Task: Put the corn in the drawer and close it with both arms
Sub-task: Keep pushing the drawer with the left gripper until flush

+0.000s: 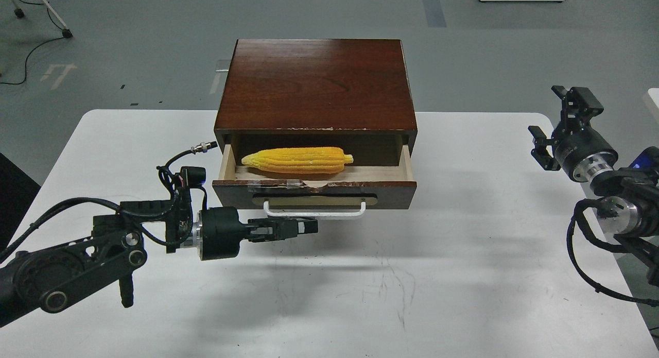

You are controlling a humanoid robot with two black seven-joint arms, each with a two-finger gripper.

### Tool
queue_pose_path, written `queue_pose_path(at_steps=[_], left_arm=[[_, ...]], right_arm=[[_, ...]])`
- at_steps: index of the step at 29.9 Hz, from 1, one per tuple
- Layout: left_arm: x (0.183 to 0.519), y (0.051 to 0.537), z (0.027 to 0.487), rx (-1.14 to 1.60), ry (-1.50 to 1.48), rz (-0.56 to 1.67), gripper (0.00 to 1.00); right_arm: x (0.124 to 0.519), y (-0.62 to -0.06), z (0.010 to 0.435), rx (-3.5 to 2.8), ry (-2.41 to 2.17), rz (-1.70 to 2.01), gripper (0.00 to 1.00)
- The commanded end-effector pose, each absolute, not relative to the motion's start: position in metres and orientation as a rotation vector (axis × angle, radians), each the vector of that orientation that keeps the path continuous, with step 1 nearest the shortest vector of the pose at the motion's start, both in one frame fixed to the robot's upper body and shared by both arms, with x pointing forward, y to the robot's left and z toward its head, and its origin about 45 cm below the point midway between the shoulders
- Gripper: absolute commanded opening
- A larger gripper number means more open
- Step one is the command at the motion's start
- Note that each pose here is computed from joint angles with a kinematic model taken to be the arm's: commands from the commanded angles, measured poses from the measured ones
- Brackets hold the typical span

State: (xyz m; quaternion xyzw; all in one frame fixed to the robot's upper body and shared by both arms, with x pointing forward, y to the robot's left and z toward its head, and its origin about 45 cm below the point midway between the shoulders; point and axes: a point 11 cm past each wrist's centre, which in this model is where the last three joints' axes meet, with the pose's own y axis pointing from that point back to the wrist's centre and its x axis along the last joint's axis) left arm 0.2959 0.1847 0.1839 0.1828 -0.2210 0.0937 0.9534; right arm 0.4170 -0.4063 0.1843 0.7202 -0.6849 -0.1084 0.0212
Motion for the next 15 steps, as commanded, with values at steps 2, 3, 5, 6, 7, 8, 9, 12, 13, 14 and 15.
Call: queue_pose_path(at_steps=[2, 3, 5, 6, 7, 8, 9, 12, 13, 14, 15], left_arm=[[0.302, 0.180, 0.183, 0.368, -0.452, 0.194, 0.11], [0.302, 0.180, 0.182, 0.371, -0.450, 0.196, 0.11], [0.304, 0.180, 0.180, 0.374, -0.446, 0.202, 0.11], [0.305, 0.180, 0.179, 0.374, -0.444, 0.204, 0.11], [0.306, 0.180, 0.177, 0.376, -0.439, 0.209, 0.11], [0.307, 0.180, 0.175, 0.378, -0.436, 0.212, 0.11], [0.309, 0.179, 0.173, 0.379, -0.430, 0.217, 0.11], [0.316, 0.173, 0.173, 0.378, -0.437, 0.221, 0.11], [0.319, 0.170, 0.175, 0.376, -0.446, 0.219, 0.11], [0.321, 0.169, 0.176, 0.376, -0.448, 0.219, 0.11], [0.323, 0.170, 0.176, 0.380, -0.450, 0.223, 0.11]], right_arm=[[0.417, -0.407, 0.184, 2.232, -2.124, -0.335, 0.97], [0.417, -0.407, 0.184, 2.232, -2.124, -0.335, 0.97], [0.417, -0.407, 0.184, 2.230, -2.125, -0.334, 0.97], [0.417, -0.407, 0.185, 2.231, -2.125, -0.333, 0.98], [0.417, -0.407, 0.184, 2.230, -2.125, -0.334, 0.98], [0.417, -0.407, 0.185, 2.231, -2.125, -0.333, 0.98], [0.417, -0.407, 0.184, 2.229, -2.123, -0.334, 0.98], [0.417, -0.408, 0.184, 2.228, -2.125, -0.334, 0.98], [0.417, -0.408, 0.184, 2.227, -2.123, -0.334, 0.98], [0.417, -0.407, 0.184, 2.229, -2.119, -0.333, 0.98], [0.417, -0.406, 0.183, 2.232, -2.115, -0.335, 0.98]])
